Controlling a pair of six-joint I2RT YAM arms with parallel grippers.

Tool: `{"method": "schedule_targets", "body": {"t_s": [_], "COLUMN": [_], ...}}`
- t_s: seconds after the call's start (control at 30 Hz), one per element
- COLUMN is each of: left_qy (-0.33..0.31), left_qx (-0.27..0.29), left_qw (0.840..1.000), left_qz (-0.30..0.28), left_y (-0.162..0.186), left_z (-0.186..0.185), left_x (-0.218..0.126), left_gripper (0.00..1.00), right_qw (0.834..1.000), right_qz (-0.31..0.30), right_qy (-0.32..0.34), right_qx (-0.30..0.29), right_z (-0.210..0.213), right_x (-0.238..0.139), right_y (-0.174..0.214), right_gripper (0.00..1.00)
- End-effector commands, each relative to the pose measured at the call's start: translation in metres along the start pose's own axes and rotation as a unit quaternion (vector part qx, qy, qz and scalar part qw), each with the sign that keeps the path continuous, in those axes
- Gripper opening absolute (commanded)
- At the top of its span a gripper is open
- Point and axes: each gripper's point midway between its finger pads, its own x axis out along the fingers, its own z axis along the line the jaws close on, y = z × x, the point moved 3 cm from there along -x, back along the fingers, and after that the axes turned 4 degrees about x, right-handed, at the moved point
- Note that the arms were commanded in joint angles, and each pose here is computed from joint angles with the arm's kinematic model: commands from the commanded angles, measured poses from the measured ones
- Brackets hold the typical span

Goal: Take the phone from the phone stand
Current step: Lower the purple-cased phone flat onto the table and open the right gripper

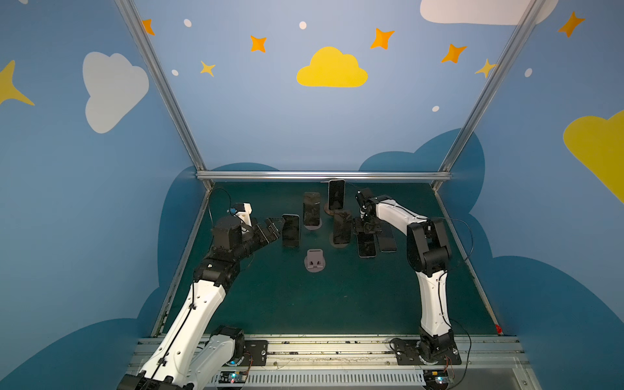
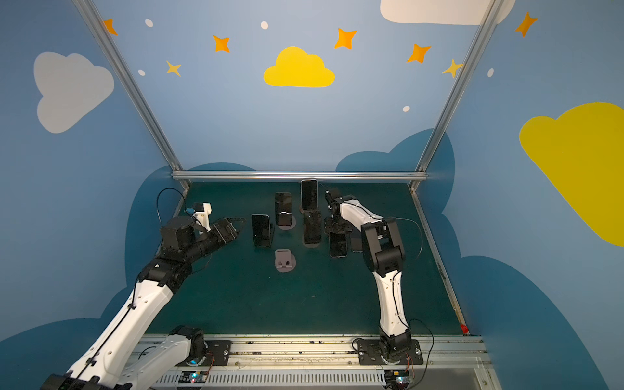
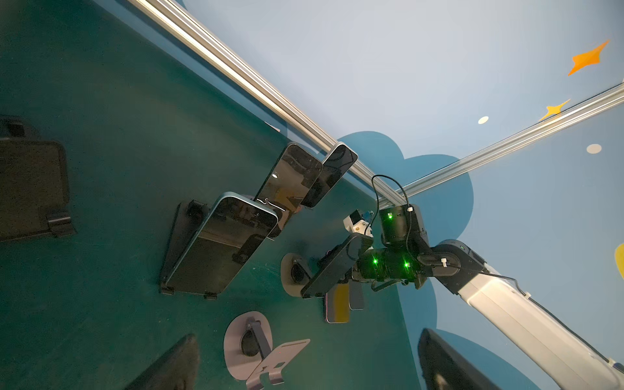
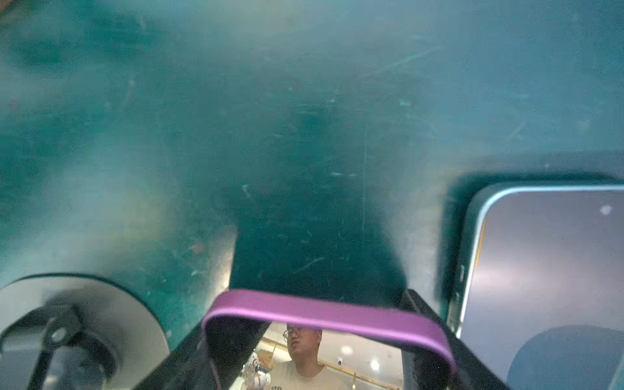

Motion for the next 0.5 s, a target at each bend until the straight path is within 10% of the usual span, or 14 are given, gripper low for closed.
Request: {"method": "schedule_targets", "body": {"t_s": [0.0,0.47], "left_qy": [0.001,0.004], "left_qx": [0.004,0.012], "left_qw": [1.0,1.0], "left_qz": [-0.004,-0.009], "left_y": [-0.0004,-0.0014], "left_z": [-0.0008,-0.0037], "left_x": [-0.001,-0.0053], "left_gripper": [1.0,1.0], "right_qw": [0.997,0.998], "right_qz": [0.042,0.046], "right_qy": [0.056,0.048], "right_qx": [0.008,0.017], "right_z": [-0.0187,-0.0137], "right_x": [0.0216,0.025], "right_y": [0.0156,0.0143], "right_gripper": [0.75,0.77]}}
